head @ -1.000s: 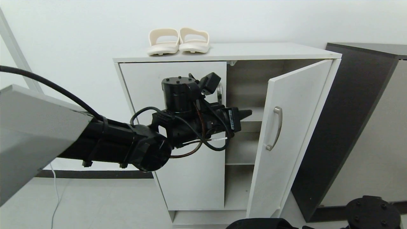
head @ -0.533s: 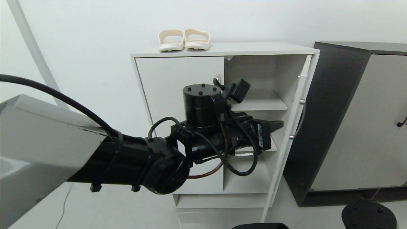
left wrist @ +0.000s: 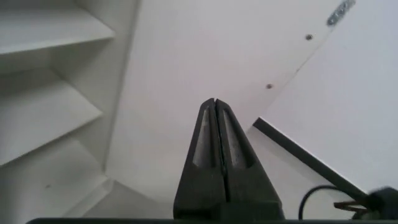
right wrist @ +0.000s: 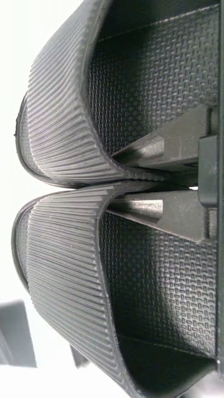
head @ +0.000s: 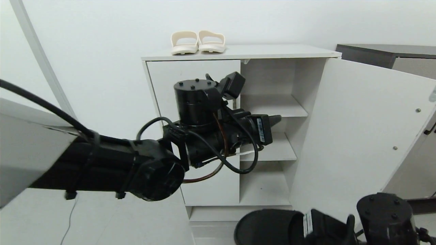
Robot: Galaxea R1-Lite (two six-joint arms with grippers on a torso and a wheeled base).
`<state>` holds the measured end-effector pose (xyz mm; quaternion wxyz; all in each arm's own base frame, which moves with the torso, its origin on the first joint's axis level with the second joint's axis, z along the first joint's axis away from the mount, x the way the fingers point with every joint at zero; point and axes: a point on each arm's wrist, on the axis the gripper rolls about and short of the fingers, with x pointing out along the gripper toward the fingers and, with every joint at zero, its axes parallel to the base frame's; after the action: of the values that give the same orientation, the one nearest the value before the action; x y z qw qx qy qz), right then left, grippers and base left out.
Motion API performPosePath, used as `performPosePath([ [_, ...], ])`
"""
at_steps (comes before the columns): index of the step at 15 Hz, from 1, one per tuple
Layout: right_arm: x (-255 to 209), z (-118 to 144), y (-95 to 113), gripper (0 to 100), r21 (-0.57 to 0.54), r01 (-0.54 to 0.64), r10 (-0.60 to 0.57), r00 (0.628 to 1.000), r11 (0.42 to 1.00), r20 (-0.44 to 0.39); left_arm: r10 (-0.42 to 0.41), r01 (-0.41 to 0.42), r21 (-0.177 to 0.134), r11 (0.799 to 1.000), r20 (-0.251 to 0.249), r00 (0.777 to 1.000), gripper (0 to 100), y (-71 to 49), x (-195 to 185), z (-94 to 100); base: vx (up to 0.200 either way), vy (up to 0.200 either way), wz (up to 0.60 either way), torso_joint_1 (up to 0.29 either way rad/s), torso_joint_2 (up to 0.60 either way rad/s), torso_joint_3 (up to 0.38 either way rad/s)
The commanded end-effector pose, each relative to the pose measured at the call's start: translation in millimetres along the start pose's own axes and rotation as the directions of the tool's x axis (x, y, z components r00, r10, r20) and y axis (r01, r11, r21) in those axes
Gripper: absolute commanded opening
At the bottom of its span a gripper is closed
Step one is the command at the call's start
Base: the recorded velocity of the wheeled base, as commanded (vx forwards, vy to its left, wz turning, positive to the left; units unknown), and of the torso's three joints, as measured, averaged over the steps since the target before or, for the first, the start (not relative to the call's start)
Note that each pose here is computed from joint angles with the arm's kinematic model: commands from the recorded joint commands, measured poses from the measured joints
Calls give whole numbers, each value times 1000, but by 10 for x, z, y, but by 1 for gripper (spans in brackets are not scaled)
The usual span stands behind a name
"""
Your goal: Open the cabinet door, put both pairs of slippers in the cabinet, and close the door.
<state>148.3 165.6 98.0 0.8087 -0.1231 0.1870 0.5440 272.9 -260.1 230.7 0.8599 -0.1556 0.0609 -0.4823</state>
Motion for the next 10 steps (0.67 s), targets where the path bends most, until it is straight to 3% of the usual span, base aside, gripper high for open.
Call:
performPosePath([
  [1,147,174,-221,0,116,176,-180,983,978,29,59,-62,25,998,109,992,0,-134,-550,484,0,0,0,0,0,0],
  [3,300,371,-355,0,232,340,-361,931,911,55,99,-106,43,993,139,985,0,-234,-979,702,0,0,0,0,0,0],
  [4,379,427,-405,0,267,381,-409,911,885,58,133,-140,43,989,136,982,0,-276,-1120,718,0,0,0,0,0,0],
  [6,661,506,-610,0,330,559,-601,799,761,31,297,-311,82,947,143,944,0,-354,-1494,682,0,0,0,0,0,0],
  [7,795,555,-716,0,357,634,-685,728,686,24,355,-368,99,924,133,925,0,-373,-1668,570,0,0,0,0,0,0],
  [8,887,592,-787,0,374,674,-733,680,637,23,396,-411,124,903,126,909,0,-374,-1778,473,0,0,0,0,0,0],
  [9,1001,602,-905,0,387,736,-800,600,556,7,494,-511,159,845,134,859,0,-369,-1978,333,0,0,0,0,0,0],
  [10,1069,602,-999,0,395,776,-843,537,492,-5,604,-624,169,763,157,782,0,-299,-2174,240,0,0,0,0,0,0],
])
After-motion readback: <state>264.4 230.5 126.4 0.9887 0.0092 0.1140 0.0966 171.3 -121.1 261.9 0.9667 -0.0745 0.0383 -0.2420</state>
